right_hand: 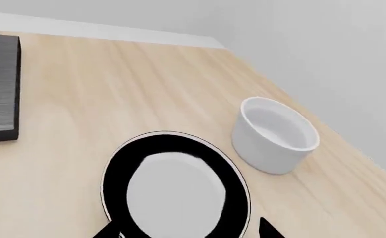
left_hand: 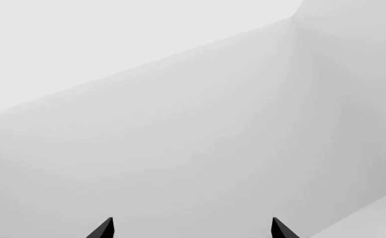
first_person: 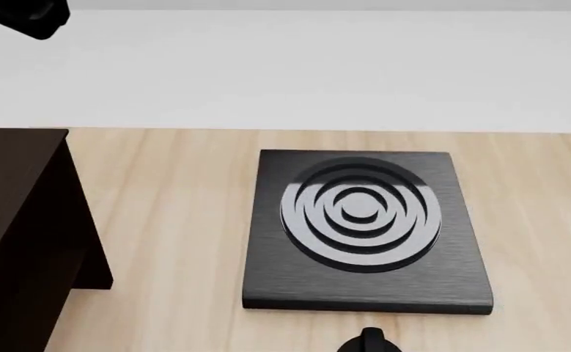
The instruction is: Put the frying pan under the cabinet shelf.
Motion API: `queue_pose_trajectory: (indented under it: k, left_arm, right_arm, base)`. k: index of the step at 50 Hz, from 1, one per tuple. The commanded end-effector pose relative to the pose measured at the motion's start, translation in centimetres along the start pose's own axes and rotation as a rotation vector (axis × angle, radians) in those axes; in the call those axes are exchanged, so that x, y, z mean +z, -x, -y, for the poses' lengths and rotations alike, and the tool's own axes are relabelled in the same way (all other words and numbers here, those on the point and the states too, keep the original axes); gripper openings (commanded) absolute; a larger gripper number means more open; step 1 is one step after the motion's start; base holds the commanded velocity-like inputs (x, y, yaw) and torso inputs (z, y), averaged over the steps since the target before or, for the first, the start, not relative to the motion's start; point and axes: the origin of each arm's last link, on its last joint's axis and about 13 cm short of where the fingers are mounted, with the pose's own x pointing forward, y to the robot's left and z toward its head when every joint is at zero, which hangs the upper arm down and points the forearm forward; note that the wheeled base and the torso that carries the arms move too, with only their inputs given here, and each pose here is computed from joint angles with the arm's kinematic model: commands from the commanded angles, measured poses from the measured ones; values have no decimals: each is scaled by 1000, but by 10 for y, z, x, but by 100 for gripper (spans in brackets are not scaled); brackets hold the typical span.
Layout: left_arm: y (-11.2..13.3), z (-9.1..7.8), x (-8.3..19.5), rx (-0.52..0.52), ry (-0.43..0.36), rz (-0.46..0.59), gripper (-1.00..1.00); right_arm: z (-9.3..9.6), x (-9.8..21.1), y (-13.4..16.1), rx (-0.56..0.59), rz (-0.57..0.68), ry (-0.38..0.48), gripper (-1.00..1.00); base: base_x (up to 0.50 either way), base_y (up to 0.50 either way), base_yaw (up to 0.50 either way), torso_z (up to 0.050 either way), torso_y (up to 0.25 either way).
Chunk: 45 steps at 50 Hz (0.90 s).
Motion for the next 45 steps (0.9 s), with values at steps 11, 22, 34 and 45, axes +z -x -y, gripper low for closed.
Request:
queue_pose_trajectory:
  k: [11, 22, 34, 45]
  left_arm:
    - [-1, 1, -2, -3, -3, -6, 100]
    - [-1, 2, -4, -5, -5, -10, 100]
    - [-1, 2, -5, -7, -4, -10, 100]
    - [-3, 2, 5, -8, -15, 10, 100]
  right_arm:
    - [-4, -22, -2, 24, -73, -6, 100]
    - [-4, -28, 1, 33, -100, -2, 100]
    - [-1, -41, 3, 19, -129, -21, 100]
    - [3, -53, 5, 12, -156, -53, 100]
  base:
    - [0, 0, 0, 0, 0]
    - [0, 0, 0, 0, 0]
    - [0, 0, 0, 0, 0]
    - [0, 0, 0, 0, 0]
